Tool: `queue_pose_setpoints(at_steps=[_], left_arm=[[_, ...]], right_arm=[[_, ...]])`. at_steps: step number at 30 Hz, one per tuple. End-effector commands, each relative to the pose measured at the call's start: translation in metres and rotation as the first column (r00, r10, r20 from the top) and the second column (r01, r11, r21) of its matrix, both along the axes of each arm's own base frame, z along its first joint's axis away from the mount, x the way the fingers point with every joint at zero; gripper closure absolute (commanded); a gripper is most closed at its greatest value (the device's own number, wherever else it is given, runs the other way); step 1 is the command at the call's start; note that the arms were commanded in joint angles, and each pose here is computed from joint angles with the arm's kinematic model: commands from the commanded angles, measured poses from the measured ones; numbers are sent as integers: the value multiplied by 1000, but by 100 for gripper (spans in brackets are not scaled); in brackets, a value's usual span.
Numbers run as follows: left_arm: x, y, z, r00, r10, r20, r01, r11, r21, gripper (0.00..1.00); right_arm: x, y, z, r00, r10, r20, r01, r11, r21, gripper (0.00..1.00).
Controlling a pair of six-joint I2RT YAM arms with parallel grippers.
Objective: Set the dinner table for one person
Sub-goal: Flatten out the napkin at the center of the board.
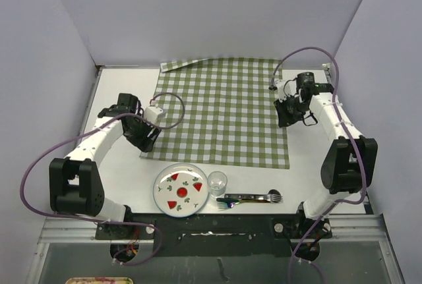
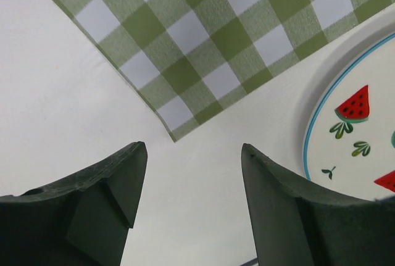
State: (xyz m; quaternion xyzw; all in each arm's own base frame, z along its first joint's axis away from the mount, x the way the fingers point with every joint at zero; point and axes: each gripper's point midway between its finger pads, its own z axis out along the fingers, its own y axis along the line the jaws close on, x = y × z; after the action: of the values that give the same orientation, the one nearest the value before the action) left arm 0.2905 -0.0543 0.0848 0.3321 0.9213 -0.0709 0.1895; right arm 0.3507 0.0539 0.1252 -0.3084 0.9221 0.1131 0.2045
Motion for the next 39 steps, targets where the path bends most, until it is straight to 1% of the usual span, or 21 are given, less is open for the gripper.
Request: queue_pose_setpoints(at_steps=[1, 5, 11, 14, 19, 23, 30, 39], left_arm=[[-20, 6, 11, 994, 92, -54, -95, 994, -51, 39], [-25, 12, 5, 983, 159, -97, -166, 983, -75, 39], [-31, 2, -3, 970, 185, -157, -206, 970, -129, 39], [-32, 4, -11, 963, 200, -183, -224, 967, -118, 42], [-25, 9, -14, 957, 232, -177, -252, 963, -100, 42], [-29, 12, -23, 938, 240, -249, -265, 961, -74, 44], [-25, 16, -31, 932, 261, -252, -286, 956, -67, 45], [-20, 23, -46, 921, 272, -279, -297, 953, -52, 45]], right_arm=[[-17, -3, 21, 999, -18, 28, 17, 998, 57, 90], [-27, -17, 26, 998, -46, 45, 43, 997, 62, 90], [-38, -37, 35, 994, -93, 57, 88, 992, 87, 91], [-41, -44, 37, 992, -107, 60, 101, 990, 96, 92], [-46, -53, 39, 989, -131, 63, 124, 986, 109, 92], [-48, -58, 39, 988, -139, 61, 131, 984, 123, 93], [-48, -69, 36, 985, -164, 55, 156, 979, 127, 93], [-44, -70, 36, 984, -173, 47, 165, 976, 139, 95]])
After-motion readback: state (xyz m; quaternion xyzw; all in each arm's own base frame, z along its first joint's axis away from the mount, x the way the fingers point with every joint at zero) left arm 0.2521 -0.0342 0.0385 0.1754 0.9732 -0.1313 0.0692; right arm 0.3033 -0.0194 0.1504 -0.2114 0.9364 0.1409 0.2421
